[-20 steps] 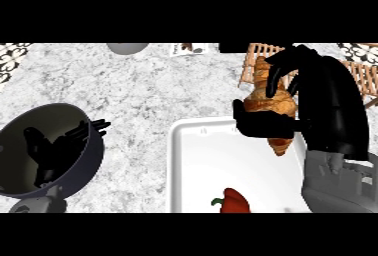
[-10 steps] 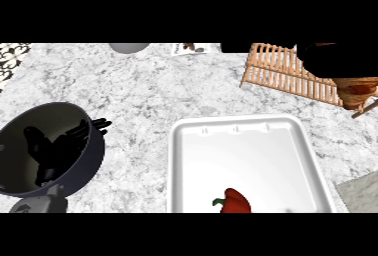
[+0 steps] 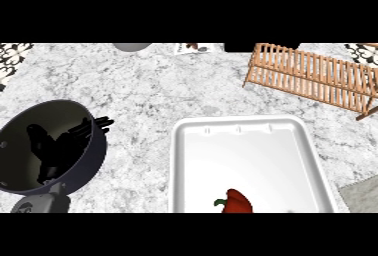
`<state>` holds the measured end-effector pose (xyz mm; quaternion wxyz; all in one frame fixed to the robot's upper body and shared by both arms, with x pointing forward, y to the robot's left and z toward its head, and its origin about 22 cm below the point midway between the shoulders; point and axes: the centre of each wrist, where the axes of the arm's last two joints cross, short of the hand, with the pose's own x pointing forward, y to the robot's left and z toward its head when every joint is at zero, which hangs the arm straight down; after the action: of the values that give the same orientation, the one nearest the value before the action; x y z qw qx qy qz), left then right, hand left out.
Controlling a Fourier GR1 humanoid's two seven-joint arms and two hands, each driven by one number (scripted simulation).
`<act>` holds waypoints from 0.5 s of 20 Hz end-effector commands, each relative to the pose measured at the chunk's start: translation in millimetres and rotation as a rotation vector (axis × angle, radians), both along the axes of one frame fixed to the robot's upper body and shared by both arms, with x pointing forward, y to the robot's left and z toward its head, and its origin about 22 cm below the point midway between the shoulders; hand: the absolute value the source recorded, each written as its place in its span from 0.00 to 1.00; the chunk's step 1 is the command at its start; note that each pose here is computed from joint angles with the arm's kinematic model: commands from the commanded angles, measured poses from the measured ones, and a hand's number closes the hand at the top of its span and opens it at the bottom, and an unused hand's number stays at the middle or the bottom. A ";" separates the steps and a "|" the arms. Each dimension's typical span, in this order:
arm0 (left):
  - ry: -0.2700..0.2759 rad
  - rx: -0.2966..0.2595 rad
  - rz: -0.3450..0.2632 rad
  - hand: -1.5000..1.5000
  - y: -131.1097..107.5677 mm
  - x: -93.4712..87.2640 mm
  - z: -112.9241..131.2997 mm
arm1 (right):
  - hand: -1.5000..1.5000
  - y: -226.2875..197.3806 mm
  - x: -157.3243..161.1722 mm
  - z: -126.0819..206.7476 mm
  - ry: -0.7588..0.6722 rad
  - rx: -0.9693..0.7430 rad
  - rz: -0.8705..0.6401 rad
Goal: Pick the croissant from the tray and place it in the tiered shelf
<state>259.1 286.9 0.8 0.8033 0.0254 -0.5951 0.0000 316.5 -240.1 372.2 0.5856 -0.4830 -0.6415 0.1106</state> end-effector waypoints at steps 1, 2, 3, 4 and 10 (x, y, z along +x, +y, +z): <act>0.150 0.005 0.062 0.50 18.8 -8.5 -23.0 | 1.00 -28.7 19.5 19.7 0.062 0.009 -0.015; 0.167 -0.001 0.047 0.50 3.1 -20.7 -28.1 | 1.00 -33.6 14.8 13.0 0.085 0.015 0.008; 0.152 -0.003 0.041 0.50 0.1 -17.8 -27.2 | 1.00 -38.4 25.6 17.8 0.108 0.010 -0.006; 0.143 -0.013 0.039 0.50 5.8 -4.1 -20.6 | 1.00 -36.2 31.5 18.0 0.114 -0.009 0.007; 0.151 0.002 0.025 0.50 5.0 -17.7 -29.9 | 1.00 -56.3 55.4 -10.8 0.147 -0.072 0.018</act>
<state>261.3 284.7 0.9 0.8031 0.0214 -0.5955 -0.0053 357.7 -284.6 376.2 0.6128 -0.4832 -0.6048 0.1591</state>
